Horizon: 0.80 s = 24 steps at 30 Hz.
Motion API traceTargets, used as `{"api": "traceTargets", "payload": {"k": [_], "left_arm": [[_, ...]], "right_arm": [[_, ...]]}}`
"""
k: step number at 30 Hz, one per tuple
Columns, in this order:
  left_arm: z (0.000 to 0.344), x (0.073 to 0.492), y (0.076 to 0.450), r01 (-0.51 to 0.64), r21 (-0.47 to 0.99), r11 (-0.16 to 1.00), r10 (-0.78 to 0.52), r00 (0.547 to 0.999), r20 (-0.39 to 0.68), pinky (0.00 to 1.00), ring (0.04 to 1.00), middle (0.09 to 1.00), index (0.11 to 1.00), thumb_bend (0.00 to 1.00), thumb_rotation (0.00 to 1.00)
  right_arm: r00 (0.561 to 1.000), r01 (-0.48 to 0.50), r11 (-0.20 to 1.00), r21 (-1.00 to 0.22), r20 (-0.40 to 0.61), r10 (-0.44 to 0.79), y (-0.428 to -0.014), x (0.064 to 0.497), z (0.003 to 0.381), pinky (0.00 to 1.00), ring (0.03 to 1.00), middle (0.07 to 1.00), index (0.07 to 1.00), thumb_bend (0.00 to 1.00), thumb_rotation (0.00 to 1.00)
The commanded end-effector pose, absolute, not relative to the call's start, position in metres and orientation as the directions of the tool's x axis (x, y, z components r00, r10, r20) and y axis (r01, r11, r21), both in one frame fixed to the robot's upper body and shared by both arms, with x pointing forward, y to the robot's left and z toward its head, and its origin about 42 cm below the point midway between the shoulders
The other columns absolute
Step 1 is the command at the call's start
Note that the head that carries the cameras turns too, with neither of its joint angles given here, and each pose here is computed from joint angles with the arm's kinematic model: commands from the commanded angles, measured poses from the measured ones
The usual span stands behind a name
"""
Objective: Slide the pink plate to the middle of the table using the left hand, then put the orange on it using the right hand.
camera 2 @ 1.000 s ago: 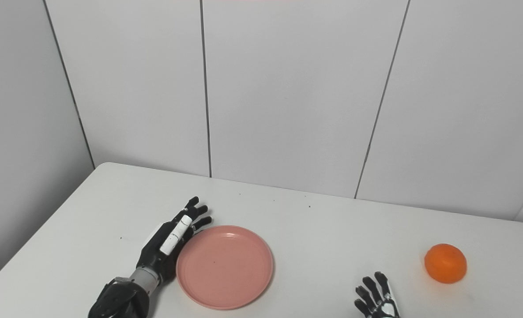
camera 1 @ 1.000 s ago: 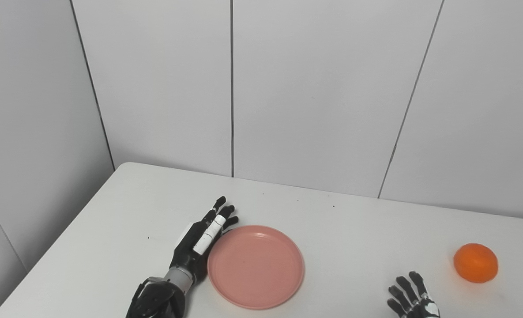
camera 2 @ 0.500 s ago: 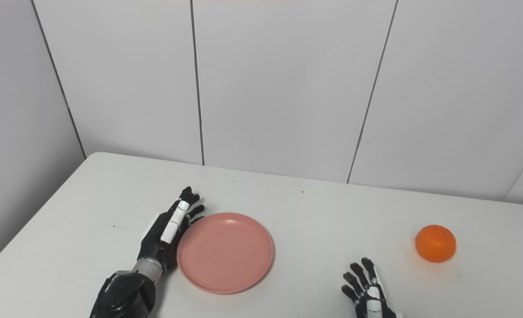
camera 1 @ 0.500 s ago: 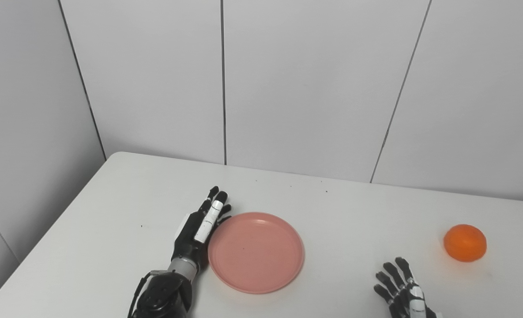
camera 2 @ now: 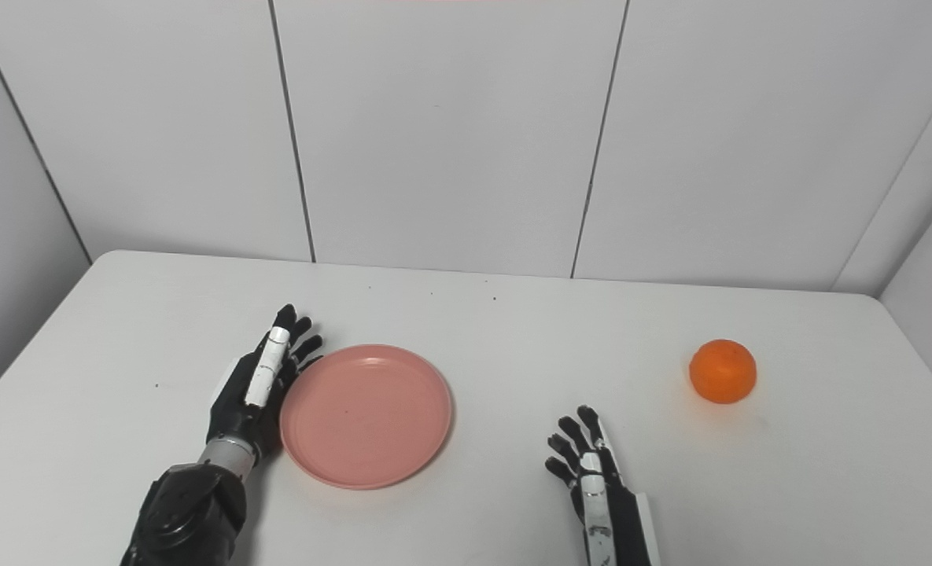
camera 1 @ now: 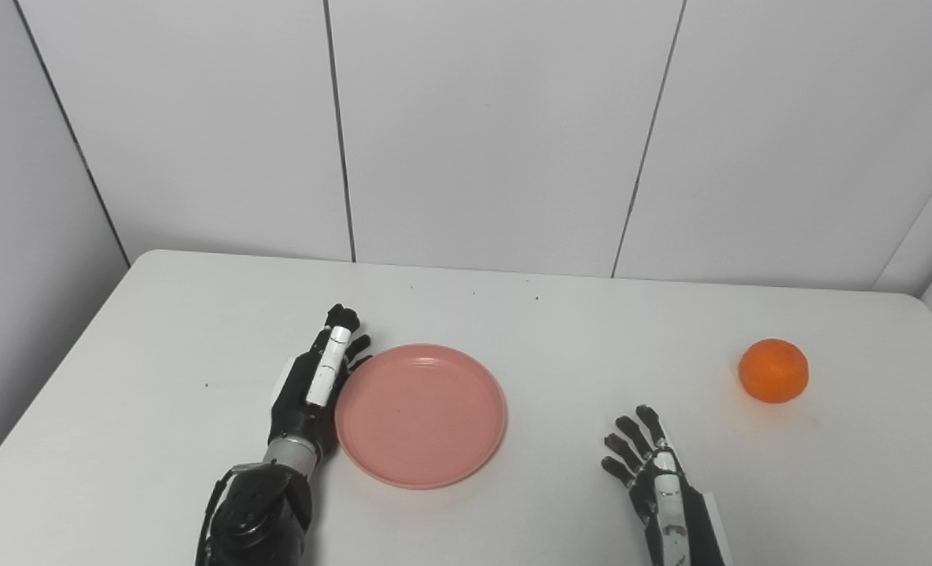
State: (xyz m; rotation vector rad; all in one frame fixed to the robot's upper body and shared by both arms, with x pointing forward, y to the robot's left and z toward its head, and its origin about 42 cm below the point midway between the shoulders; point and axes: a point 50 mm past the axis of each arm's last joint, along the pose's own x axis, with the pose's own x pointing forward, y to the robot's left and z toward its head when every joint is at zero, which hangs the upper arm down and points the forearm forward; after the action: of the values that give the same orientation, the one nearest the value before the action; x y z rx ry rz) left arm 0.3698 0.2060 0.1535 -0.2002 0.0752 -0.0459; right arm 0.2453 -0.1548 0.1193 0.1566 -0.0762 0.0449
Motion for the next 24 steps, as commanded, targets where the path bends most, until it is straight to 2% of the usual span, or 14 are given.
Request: {"api": "traceTargets", "payload": {"k": [1, 11, 19, 24], "left_arm": [[0.167, 0.378, 0.195, 0.082, -0.205, 0.975, -0.088, 0.996, -0.019, 0.9, 0.931, 0.968, 1.0, 0.91, 0.79], [0.169, 0.379, 0.191, 0.096, -0.229, 0.969, -0.101, 0.995, -0.013, 0.92, 0.921, 0.935, 1.0, 0.89, 0.77], [0.173, 0.383, 0.181, 0.114, -0.236, 0.965, -0.119, 0.993, -0.006, 0.87, 0.917, 0.939, 0.99, 0.85, 0.77], [0.174, 0.388, 0.176, 0.121, -0.263, 0.957, -0.129, 0.992, -0.012, 0.91, 0.929, 0.953, 1.0, 0.85, 0.76]], "right_arm": [[0.997, -0.054, 0.986, 0.16, 0.067, 0.044, -0.151, 0.245, 0.122, 0.84, 0.866, 0.894, 0.944, 0.79, 0.99], [0.997, -0.054, 0.986, 0.159, 0.067, 0.043, -0.139, 0.247, 0.123, 0.83, 0.85, 0.888, 0.937, 0.78, 0.99], [0.997, -0.055, 0.986, 0.155, 0.064, 0.046, -0.132, 0.249, 0.123, 0.83, 0.851, 0.888, 0.937, 0.77, 1.0], [0.997, -0.057, 0.987, 0.151, 0.069, 0.047, -0.127, 0.252, 0.125, 0.83, 0.85, 0.89, 0.941, 0.74, 1.0]]}}
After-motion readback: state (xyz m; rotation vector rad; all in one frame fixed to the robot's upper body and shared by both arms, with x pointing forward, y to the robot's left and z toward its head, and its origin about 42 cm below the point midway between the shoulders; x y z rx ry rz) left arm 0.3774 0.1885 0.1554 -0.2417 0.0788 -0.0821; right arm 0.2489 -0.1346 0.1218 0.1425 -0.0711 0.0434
